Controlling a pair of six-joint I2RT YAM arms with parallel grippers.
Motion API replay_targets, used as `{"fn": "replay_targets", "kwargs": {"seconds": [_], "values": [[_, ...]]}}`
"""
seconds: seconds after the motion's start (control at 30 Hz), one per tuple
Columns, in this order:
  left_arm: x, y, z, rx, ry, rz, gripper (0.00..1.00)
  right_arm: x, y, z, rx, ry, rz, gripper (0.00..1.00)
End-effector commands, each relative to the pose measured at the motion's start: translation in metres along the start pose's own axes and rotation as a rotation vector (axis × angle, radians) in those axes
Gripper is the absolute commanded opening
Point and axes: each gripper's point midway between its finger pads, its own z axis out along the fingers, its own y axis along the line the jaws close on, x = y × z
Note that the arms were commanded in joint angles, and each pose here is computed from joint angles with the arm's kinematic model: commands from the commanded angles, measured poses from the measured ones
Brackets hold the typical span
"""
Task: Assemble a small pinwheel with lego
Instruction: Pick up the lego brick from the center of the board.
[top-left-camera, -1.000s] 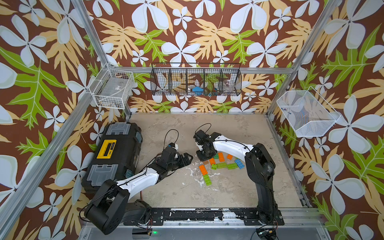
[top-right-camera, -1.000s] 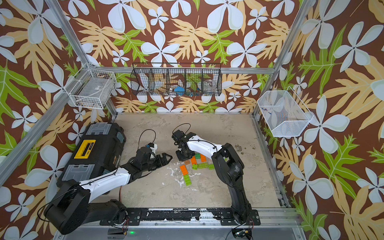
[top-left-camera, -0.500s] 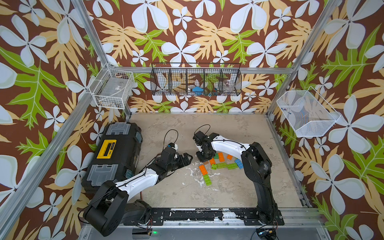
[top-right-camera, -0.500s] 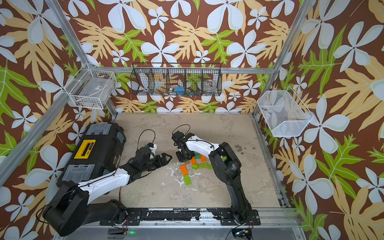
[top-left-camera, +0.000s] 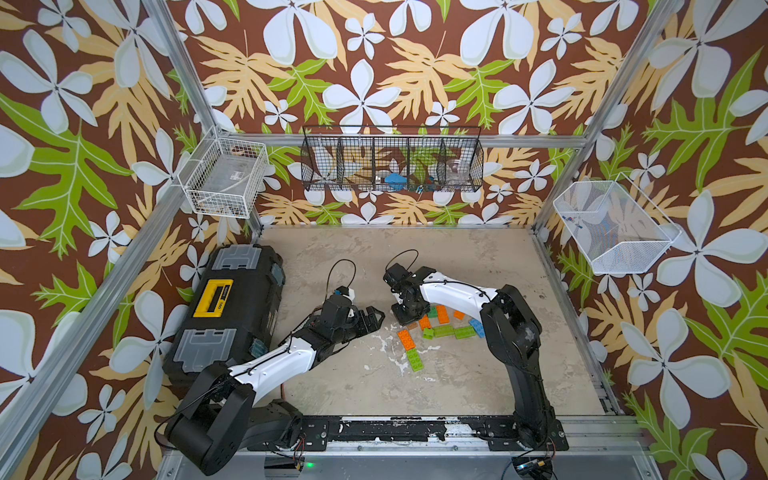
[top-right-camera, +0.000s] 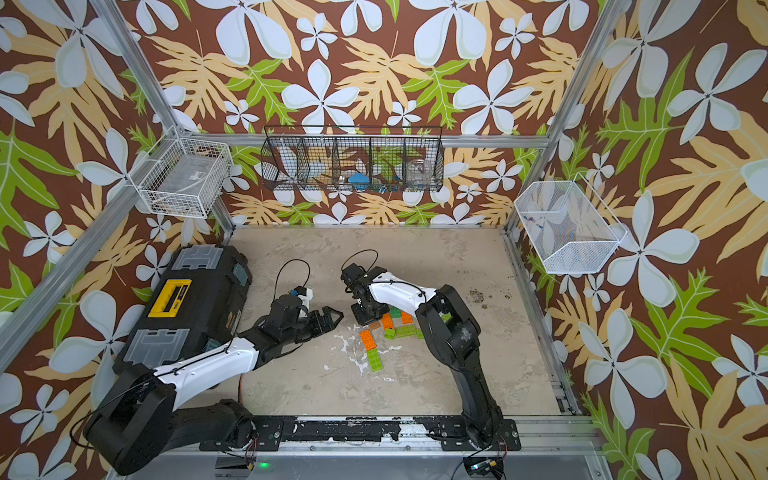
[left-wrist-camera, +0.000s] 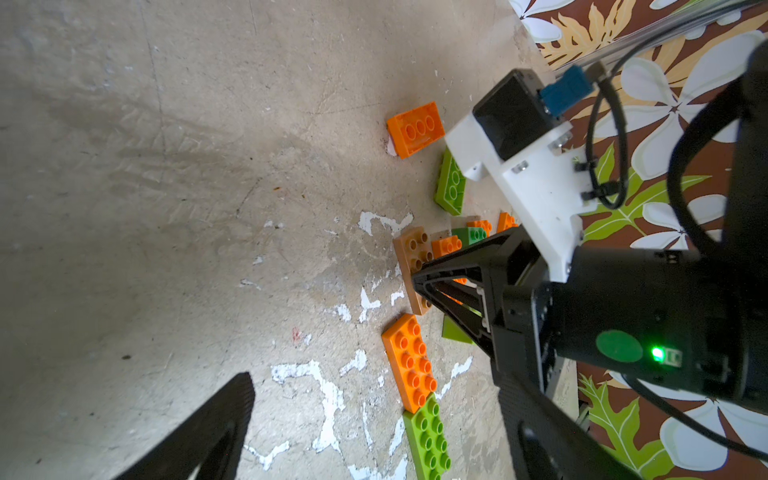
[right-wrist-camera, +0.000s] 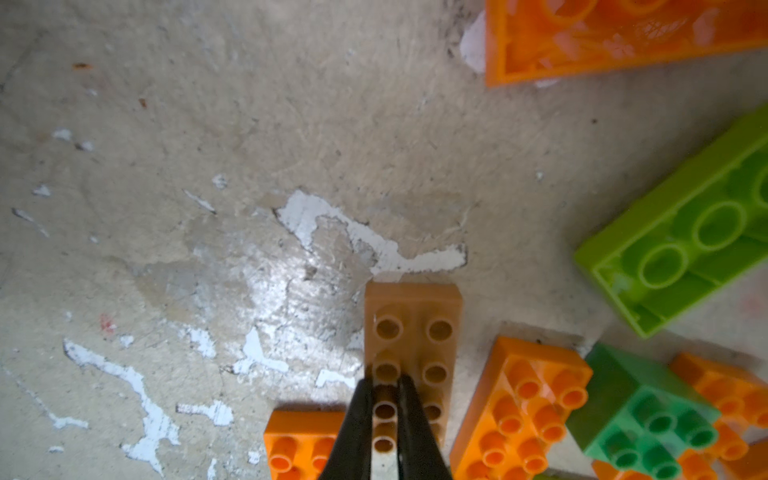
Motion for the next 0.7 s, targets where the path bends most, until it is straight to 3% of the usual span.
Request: {"fn": "replay_targets", "kwargs": {"seconds": [0.0, 0.33, 0.67], "values": [[-0.001, 0.002, -0.004, -0.018, -0.003, 0.017, 0.95, 0.012, -0.016, 0.002, 0.079, 0.027, 0.004, 0.13], [0.039, -0.009, -0.008, 0.006, 0.068, 0.057, 0.96, 0.026, -0.016, -0.03, 0.029, -0.043, 0.051, 0.13], [0.05, 0.006, -0.012, -0.003, 0.068, 0.024, 0.96, 0.064, 0.014, -0.044, -0.078, -0.026, 0.042, 0.14]]}}
